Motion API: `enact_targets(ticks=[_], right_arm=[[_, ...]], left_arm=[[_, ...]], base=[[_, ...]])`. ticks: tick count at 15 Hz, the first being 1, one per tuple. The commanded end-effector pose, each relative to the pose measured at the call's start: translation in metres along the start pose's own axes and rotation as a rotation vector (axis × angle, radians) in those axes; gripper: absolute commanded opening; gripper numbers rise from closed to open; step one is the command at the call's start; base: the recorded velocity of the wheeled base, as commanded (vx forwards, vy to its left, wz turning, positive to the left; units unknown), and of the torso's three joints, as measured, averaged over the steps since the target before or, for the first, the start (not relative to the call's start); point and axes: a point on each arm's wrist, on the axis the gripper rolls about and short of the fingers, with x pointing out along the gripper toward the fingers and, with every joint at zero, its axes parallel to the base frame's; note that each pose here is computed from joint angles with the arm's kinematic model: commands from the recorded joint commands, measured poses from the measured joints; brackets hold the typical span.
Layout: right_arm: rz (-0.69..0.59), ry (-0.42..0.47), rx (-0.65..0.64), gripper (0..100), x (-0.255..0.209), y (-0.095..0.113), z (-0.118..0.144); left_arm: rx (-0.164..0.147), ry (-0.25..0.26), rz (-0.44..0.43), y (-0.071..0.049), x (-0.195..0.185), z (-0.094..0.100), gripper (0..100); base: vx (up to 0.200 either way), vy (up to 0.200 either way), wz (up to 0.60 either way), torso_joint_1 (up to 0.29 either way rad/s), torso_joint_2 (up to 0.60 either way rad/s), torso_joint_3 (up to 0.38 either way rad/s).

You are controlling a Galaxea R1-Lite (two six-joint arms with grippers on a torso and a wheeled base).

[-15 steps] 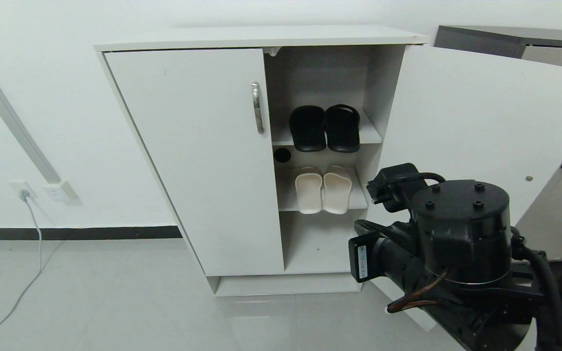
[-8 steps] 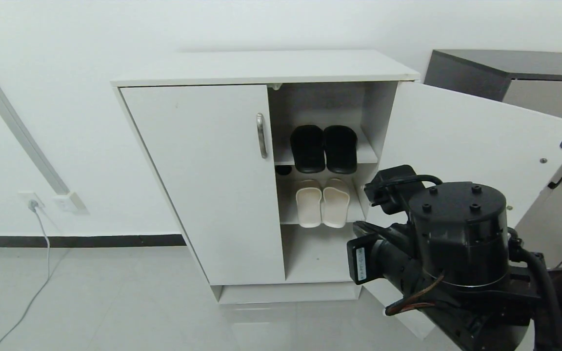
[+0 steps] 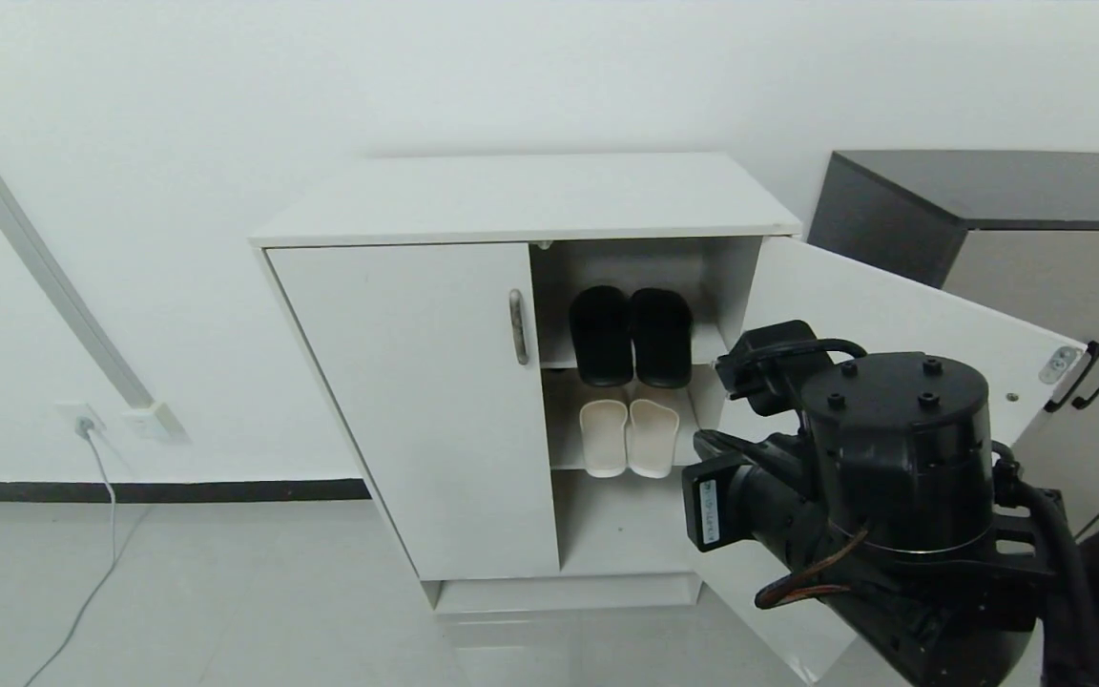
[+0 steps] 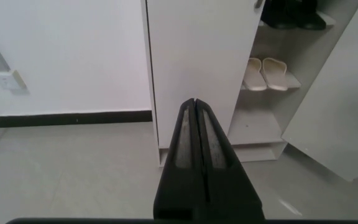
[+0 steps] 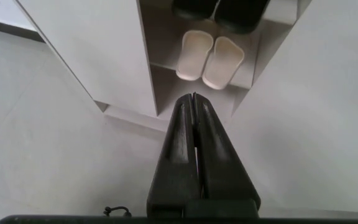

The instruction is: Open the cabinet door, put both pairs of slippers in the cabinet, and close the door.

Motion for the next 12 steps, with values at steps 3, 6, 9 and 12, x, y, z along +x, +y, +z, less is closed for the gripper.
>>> enact_targets(ticks=[3, 6, 9, 12], right_arm=[[-0.003, 0.001, -0.004, 0, 0.0005, -0.0009, -0.0003], [-0.003, 0.0, -0.003, 0, 0.0002, -0.0011, 0.0001], [-0.003, 0.0, -0.003, 0, 0.0002, -0.0011, 0.0001], [-0.006, -0.003, 0.0, 0, -0.0002, -0.0019, 0.0009]], left_arm=[[0.0, 0.001, 0.0, 0.0, 0.0001, 0.0001, 0], [0.0, 0.001, 0.0, 0.0, 0.0001, 0.0001, 0], [0.0, 0.001, 0.0, 0.0, 0.0001, 0.0001, 0], [0.0, 0.001, 0.0, 0.0, 0.0001, 0.0001, 0]], base=[[0.0, 0.0, 0.0, 0.173, -0.49, -0.32], [0.0, 0.0, 0.0, 0.186, -0.5, -0.315], [0.0, 0.0, 0.0, 0.211, -0.52, -0.31], [0.0, 0.0, 0.0, 0.227, -0.54, -0.313]])
